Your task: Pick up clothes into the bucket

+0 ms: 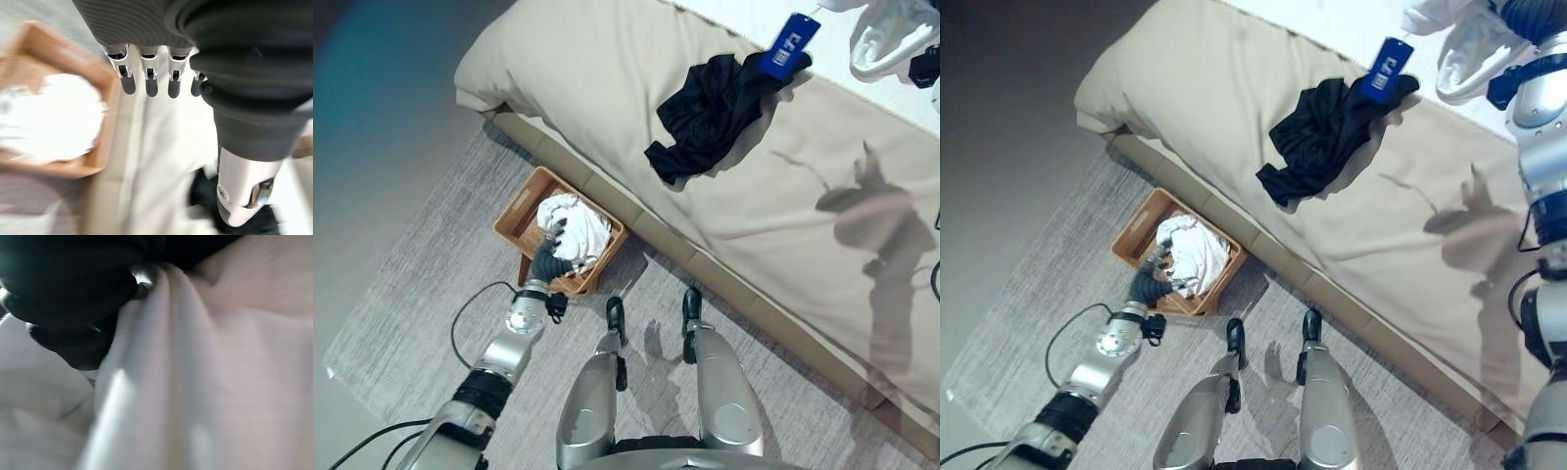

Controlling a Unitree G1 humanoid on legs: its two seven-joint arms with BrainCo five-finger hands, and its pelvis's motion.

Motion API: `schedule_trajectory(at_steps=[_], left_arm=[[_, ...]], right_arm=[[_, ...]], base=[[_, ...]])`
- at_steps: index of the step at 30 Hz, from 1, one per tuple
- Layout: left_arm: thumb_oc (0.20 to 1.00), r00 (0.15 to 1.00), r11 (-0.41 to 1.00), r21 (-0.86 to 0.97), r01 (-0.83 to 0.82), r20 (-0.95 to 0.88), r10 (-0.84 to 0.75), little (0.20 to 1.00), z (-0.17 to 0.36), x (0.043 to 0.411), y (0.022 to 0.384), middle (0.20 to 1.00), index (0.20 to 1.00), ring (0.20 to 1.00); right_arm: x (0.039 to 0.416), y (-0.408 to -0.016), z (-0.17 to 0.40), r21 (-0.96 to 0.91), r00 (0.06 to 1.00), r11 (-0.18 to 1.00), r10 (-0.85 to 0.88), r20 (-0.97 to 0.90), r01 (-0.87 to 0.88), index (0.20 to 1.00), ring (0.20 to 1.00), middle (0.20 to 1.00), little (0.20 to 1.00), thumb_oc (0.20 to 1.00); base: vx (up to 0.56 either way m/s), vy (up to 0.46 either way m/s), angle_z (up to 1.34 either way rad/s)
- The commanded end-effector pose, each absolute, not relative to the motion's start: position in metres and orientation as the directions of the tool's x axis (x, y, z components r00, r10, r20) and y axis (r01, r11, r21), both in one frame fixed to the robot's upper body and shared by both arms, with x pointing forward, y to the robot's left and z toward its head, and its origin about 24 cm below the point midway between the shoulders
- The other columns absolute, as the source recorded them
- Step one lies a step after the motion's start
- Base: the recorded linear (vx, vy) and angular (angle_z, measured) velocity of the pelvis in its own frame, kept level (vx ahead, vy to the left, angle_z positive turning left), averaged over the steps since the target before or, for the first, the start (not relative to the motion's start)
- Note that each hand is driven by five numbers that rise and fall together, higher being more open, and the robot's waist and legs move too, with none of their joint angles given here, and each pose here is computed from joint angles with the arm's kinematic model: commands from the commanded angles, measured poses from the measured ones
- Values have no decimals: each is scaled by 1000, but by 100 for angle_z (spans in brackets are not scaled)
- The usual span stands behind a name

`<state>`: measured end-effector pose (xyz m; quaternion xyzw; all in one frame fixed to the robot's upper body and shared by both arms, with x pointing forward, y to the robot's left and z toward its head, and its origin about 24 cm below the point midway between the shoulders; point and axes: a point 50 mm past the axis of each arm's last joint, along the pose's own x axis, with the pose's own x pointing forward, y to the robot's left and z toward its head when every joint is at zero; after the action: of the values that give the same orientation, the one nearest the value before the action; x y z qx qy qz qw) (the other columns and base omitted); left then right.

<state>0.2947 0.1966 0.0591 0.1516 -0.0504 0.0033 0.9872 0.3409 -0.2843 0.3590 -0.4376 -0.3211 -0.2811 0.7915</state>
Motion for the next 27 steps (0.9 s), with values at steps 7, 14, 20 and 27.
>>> schedule_trajectory(at_steps=[7, 14, 20, 27], left_arm=[[1000, 909, 950, 208, 234, 299, -290, 1000, 116, 292, 162, 1000, 1000, 1000], [1000, 816, 882, 272, 384, 347, -462, 1000, 142, 293, 129, 1000, 1000, 1000], [1000, 784, 827, 372, 423, 307, -539, 1000, 141, 297, 116, 1000, 1000, 1000], [1000, 792, 816, 381, 435, 269, -547, 1000, 130, 297, 110, 1000, 1000, 1000]], right_arm=[[347, -229, 272, -672, 801, 619, 112, 589, 407, 200, 200, 200, 200, 200], [330, -206, 221, -711, 859, 684, 257, 442, 162, 200, 200, 200, 200, 200], [311, -176, 203, -724, 825, 688, 439, 356, -53, 200, 200, 200, 200, 200], [298, -144, 200, -702, 738, 677, 586, 335, -220, 200, 200, 200, 200, 200]], base=[[75, 13, -9], [78, -12, 0], [59, 2, -1], [0, 0, 0]])
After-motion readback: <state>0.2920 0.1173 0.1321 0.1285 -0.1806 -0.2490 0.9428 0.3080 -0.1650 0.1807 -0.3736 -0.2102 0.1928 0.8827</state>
